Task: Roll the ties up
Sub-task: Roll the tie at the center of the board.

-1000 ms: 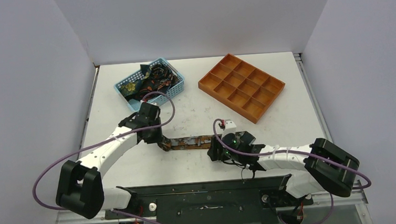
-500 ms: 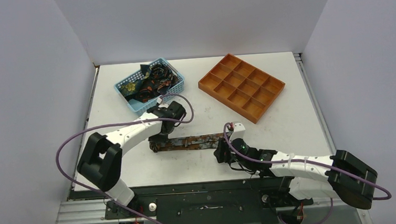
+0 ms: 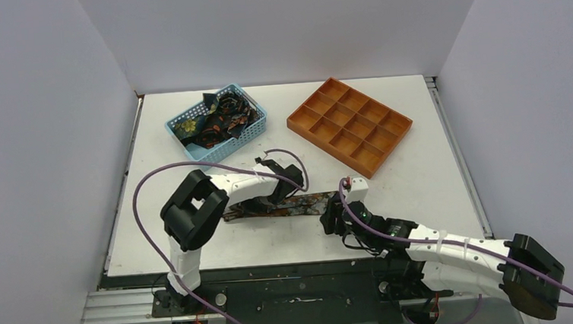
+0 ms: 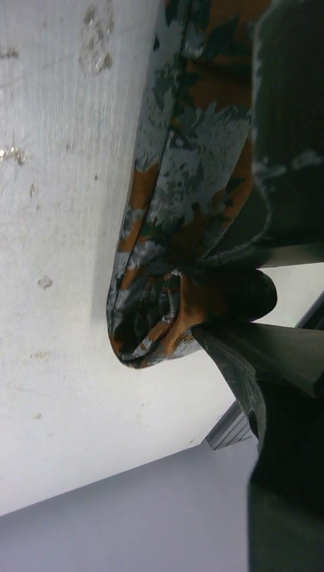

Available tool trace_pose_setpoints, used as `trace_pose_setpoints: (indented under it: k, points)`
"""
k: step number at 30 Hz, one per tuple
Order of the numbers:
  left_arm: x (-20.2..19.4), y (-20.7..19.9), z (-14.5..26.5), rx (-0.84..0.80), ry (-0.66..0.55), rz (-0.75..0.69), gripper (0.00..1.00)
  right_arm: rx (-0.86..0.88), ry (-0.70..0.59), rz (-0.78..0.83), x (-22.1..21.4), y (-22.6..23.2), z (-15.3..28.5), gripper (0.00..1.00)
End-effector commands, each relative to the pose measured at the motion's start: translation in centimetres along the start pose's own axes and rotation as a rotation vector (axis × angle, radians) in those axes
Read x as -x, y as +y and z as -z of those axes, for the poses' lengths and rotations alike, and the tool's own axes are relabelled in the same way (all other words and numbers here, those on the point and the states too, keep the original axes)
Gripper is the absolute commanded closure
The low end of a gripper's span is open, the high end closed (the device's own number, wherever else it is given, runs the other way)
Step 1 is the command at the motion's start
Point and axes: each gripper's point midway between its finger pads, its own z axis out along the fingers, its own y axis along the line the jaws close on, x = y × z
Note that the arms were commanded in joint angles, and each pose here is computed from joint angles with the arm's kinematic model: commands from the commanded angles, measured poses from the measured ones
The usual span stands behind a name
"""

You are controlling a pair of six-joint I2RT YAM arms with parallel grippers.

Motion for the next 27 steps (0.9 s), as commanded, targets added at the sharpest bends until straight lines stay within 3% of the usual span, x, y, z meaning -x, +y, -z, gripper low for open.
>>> trace_pose_setpoints:
  k: [1,7,14,24,27]
  points:
    - [0.4,-2.9,0.7,-0.071,0.003,0.064,0.66,-0.039,-0.038,0.0,0.8,-1.1,0.5,0.46]
    - [0.2,-4.5,1.5,-0.154,0.015,0.083,0.46,-0.043,-0.044,-0.002,0.8,-1.3,0.7,0.45]
    - [1.2,-4.5,3.7,-0.274,-0.013,0.147,0.33,-0.03,-0.041,-0.013,0.8,-1.0,0.7,0.45]
    - [2.7,-3.1,6.3,-0.357,-0.059,0.186,0.29,0.016,-0.045,-0.019,1.4,0.4,0.4,0.44]
    - [3.1,-1.9,7.5,-0.39,-0.089,0.219,0.29,0.071,-0.03,-0.016,1.5,1.6,0.4,0.39]
